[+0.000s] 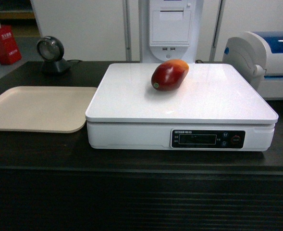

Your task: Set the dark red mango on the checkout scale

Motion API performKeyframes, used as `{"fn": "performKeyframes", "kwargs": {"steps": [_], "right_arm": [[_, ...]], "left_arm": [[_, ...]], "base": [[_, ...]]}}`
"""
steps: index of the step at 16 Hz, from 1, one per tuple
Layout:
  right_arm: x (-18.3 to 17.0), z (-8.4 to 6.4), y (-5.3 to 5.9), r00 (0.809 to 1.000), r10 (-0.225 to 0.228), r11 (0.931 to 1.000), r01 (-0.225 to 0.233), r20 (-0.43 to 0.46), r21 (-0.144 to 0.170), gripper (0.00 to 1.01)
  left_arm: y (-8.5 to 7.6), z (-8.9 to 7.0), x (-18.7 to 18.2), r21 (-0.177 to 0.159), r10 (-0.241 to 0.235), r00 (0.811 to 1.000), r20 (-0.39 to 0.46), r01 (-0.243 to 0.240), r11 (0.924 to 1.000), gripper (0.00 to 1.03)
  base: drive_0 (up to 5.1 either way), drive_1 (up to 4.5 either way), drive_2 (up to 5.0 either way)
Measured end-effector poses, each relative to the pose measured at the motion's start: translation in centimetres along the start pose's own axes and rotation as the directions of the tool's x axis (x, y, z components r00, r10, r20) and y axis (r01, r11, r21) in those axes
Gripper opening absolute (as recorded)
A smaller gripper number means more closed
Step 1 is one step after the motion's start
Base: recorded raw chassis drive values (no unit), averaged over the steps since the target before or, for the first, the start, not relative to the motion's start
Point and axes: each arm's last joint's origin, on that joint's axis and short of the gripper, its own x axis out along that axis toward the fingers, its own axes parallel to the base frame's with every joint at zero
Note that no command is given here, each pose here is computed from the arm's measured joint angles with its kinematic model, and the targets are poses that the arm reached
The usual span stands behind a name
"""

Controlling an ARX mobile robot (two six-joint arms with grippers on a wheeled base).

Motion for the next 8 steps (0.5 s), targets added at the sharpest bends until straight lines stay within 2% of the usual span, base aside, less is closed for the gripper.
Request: {"fn": "performKeyframes", "kwargs": {"steps": [8], "right_arm": [[0.0, 0.0, 0.0, 1.0, 0.0, 1.0, 0.0, 0.0, 0.0, 0.98]], "left_arm": [[0.0, 0.0, 0.0, 0.0, 0.0, 1.0, 0.0, 0.0, 1.0, 0.98]], "base": [[0.0, 0.0, 0.0]]}}
